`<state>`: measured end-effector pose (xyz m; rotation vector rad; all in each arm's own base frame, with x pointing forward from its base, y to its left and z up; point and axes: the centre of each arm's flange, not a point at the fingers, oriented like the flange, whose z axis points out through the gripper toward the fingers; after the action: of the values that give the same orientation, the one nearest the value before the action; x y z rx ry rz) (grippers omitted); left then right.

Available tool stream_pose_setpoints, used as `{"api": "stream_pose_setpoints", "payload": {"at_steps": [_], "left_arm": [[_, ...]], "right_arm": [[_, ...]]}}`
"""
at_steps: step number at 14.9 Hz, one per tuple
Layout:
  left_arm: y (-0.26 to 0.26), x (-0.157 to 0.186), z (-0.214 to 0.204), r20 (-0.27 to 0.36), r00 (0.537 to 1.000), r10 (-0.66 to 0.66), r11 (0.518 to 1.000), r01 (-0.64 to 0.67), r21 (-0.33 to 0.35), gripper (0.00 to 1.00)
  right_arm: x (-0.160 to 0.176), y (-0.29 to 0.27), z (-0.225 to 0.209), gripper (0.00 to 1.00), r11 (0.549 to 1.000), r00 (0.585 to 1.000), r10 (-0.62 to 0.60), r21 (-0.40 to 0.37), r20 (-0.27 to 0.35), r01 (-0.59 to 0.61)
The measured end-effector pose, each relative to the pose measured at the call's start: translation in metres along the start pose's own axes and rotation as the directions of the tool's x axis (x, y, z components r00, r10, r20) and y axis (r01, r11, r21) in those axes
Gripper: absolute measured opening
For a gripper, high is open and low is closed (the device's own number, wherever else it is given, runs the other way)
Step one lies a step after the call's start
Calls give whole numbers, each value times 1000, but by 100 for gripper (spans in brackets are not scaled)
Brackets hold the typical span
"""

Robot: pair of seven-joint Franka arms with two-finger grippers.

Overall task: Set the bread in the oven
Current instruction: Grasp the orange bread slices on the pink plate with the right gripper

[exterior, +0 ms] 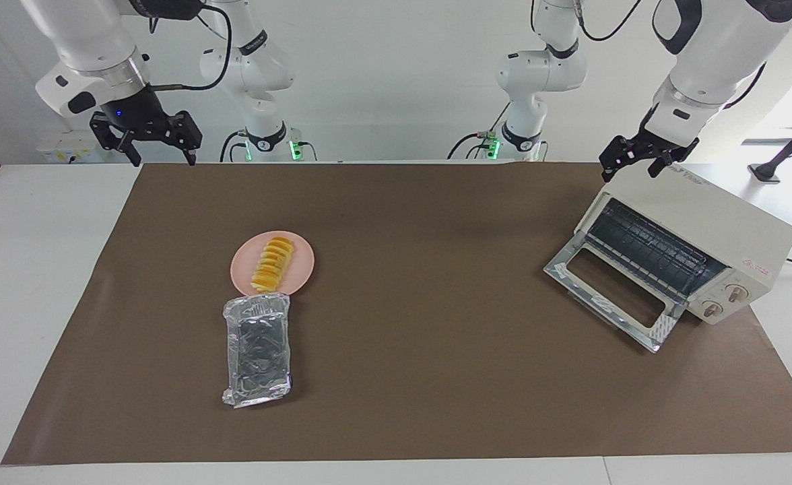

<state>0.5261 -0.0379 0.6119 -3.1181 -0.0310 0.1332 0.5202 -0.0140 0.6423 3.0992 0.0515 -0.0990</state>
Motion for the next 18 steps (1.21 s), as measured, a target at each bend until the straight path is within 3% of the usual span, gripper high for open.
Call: {"api": "stream_pose_setpoints", "payload": {"at_steps": [12, 18], "left_arm": [[0, 0, 0, 0, 1000, 0, 1000, 0, 0, 100], [0, 0, 0, 0, 1000, 0, 1000, 0, 0, 100]], "right_arm": [[2, -5, 6, 100, 1000, 1000, -10, -1, -5, 10], [12, -27, 78, 100, 999, 998, -39, -6, -44, 39]]}}
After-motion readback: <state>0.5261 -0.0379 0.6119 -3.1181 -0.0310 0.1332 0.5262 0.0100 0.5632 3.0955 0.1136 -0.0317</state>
